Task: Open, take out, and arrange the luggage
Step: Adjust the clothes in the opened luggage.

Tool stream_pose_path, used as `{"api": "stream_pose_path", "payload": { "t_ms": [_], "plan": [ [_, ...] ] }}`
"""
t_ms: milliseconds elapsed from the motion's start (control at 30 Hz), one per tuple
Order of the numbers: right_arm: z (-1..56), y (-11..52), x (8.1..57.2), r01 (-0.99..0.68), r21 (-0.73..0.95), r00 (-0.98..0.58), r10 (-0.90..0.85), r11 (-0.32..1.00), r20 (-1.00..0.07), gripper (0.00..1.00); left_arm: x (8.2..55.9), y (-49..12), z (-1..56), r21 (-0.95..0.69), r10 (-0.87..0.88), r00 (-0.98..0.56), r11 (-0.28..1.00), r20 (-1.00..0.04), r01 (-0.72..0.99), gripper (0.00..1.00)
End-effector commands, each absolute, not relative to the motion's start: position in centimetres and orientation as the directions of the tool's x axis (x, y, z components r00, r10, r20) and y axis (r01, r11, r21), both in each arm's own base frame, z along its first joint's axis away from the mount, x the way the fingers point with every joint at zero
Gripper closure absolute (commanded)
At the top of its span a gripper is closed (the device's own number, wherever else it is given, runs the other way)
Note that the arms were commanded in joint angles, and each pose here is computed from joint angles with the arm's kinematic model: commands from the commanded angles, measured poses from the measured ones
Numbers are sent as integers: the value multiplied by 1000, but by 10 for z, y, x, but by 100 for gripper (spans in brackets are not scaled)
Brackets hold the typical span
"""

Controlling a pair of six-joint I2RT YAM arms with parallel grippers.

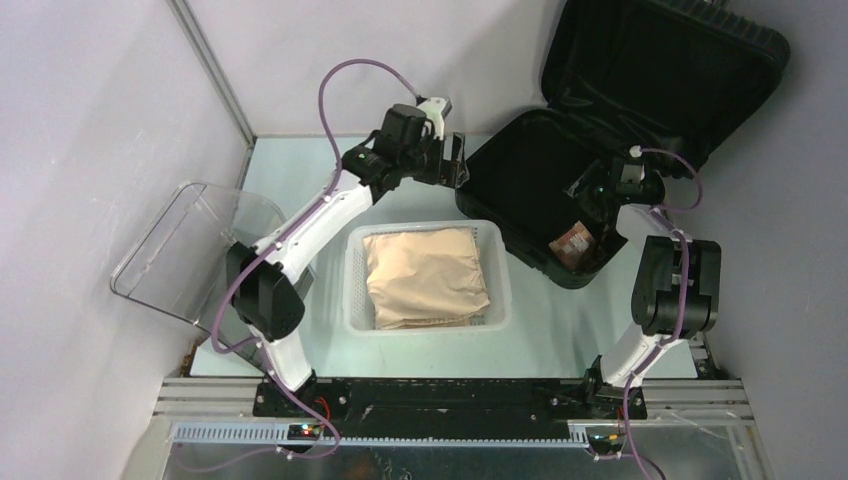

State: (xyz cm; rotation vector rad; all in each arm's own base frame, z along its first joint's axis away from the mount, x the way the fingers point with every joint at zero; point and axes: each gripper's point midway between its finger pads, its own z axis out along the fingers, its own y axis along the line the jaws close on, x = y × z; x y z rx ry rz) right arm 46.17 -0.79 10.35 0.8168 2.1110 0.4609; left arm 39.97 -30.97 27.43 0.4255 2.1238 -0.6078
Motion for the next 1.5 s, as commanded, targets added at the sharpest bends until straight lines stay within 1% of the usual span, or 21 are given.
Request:
{"api": "stream_pose_path", "payload": {
  "t_ms": [0, 167, 367, 533, 600, 700, 733, 800, 900, 967, 1033, 1067, 1100, 1133, 1167, 1233, 1300, 1333, 1367, 1467],
  "plan": [
    [120, -4, 493, 321, 627, -423, 700, 710, -576, 40, 415, -331, 289, -304, 34, -524, 781, -851, 546, 12],
    [109, -2, 500, 326, 638, -435, 710, 698, -554, 46, 428, -343, 279, -318, 18, -517, 771, -856, 552, 12],
    [108, -1, 504, 317, 651, -428, 717, 690, -551, 49, 438, -356, 266, -346, 2, -533, 760, -846, 551, 13],
    [109, 1, 507, 302, 661, -427, 717, 687, -550, 56, 442, -361, 266, -348, 0, -533, 758, -846, 551, 13],
    [109, 0, 507, 300, 662, -426, 717, 687, -551, 57, 443, -361, 265, -346, 1, -533, 760, -846, 550, 13],
    [107, 0, 507, 310, 664, -425, 723, 681, -544, 55, 443, -362, 263, -344, 4, -533, 761, -846, 550, 14],
    [104, 1, 506, 319, 665, -426, 729, 675, -535, 50, 443, -362, 263, -343, 4, -533, 761, -846, 551, 14],
    [101, 2, 506, 328, 667, -428, 734, 669, -527, 47, 443, -363, 262, -342, 4, -531, 761, -847, 552, 14],
    [97, 6, 508, 336, 673, -429, 744, 658, -513, 48, 445, -365, 263, -344, 0, -528, 758, -849, 554, 14],
    [95, 7, 509, 336, 681, -426, 750, 650, -506, 50, 448, -367, 265, -342, -3, -522, 758, -853, 556, 14],
    [98, 6, 511, 328, 683, -418, 749, 652, -514, 57, 453, -370, 265, -343, -10, -517, 759, -856, 553, 14],
    [99, 5, 512, 324, 682, -414, 747, 656, -521, 67, 456, -372, 272, -345, -21, -507, 757, -862, 555, 14],
    [104, 3, 512, 316, 676, -408, 739, 666, -537, 73, 459, -375, 268, -350, -24, -513, 757, -858, 551, 14],
    [107, 2, 513, 310, 673, -405, 734, 671, -545, 84, 463, -378, 271, -351, -31, -504, 753, -863, 556, 14],
    [112, 0, 513, 299, 666, -399, 723, 684, -564, 92, 465, -381, 272, -351, -34, -498, 751, -866, 559, 14],
    [121, -2, 513, 281, 658, -389, 709, 699, -588, 99, 473, -388, 275, -339, -44, -468, 749, -883, 570, 15],
    [129, -3, 514, 263, 655, -377, 701, 708, -606, 100, 482, -393, 274, -326, -44, -449, 751, -892, 574, 15],
    [132, -4, 515, 254, 655, -374, 697, 711, -612, 100, 489, -394, 259, -313, -26, -458, 764, -888, 565, 16],
    [134, -5, 516, 248, 656, -368, 696, 713, -617, 100, 491, -395, 264, -308, -27, -450, 766, -893, 565, 16],
    [137, -11, 517, 242, 656, -358, 694, 715, -625, 100, 501, -398, 249, -289, -10, -446, 774, -895, 563, 16]
  ]
}}
